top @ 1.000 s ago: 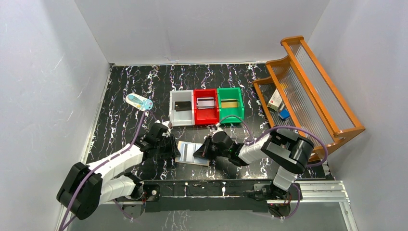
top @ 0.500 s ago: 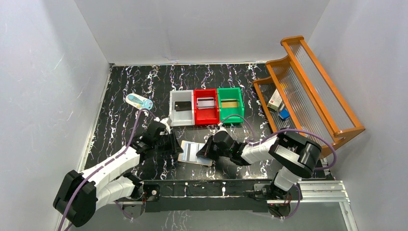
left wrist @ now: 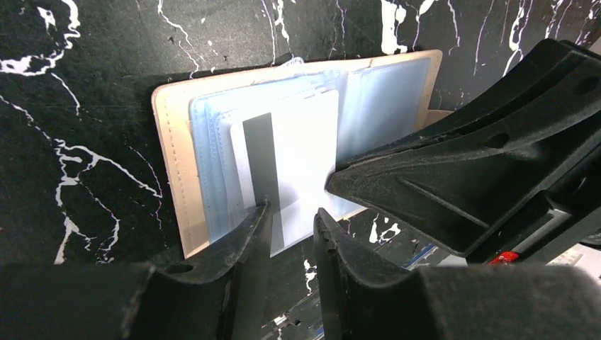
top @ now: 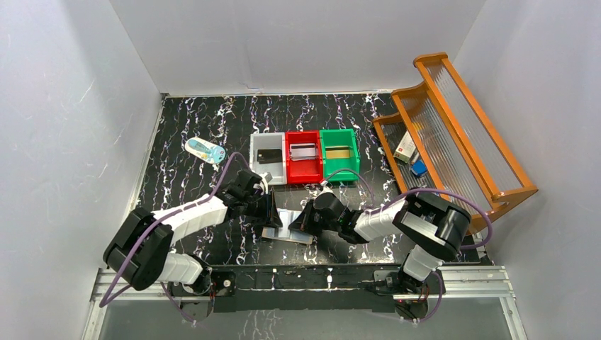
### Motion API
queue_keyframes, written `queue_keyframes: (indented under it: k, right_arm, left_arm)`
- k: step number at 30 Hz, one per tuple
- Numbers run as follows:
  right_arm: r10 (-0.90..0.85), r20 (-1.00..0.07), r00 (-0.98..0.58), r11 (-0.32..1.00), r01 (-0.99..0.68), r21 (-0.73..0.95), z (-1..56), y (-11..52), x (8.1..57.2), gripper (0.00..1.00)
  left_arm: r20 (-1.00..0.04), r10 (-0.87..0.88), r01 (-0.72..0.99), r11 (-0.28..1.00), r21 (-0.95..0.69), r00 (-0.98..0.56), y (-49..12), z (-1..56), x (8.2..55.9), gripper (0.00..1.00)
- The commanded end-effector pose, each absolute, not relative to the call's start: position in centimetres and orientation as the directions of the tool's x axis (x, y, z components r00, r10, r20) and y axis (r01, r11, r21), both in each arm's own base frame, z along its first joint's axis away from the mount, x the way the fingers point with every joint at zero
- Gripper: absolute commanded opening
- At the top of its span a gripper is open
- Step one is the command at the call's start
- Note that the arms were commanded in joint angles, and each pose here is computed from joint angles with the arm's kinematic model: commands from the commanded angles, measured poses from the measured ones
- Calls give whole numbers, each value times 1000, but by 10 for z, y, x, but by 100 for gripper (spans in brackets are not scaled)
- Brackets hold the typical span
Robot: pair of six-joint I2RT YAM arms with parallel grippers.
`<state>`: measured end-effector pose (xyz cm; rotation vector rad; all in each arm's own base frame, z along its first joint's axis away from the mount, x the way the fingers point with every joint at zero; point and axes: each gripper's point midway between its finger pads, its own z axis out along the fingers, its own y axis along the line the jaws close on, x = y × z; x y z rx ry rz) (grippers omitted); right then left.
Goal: Take the credit cards out of the card holder
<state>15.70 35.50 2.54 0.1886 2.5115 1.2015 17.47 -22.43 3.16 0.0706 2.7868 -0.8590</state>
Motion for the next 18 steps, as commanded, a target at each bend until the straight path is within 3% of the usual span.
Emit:
queue_keyframes:
  k: [1,8,10,11,13,16,18]
  right_arm:
    - [274,-258,-926,628,-31,778,25,351,158,7]
    - [320,-174,-931,434,-19,901,56,352,157,6]
    - [322,-176,-930,474,-3,880,49,348,160,4]
    - [296,-229,-927,590,-10,807,39,339,164,4]
    - [312,-257,-915,615,-12,788,44,330,166,5]
    - [283,-254,-925,530,-70,845,61,345,162,18]
    - [249,-253,-935,550,-79,831,58,359,165,26]
  left_arm:
    - [-220,1,101,890,-444,-975,-201,14,165,28]
    - [-158,47,93,949,-300,-986,-183,-13,152,21]
    - [-165,39,85,955,-284,-986,-180,-13,153,21]
    - [-178,38,85,960,-266,-983,-177,-12,155,21]
    - [-162,41,85,958,-274,-986,-179,-14,154,21]
    - [-182,47,103,944,-313,-982,-186,-9,156,21]
    - [-188,47,108,940,-325,-981,-188,-6,155,21]
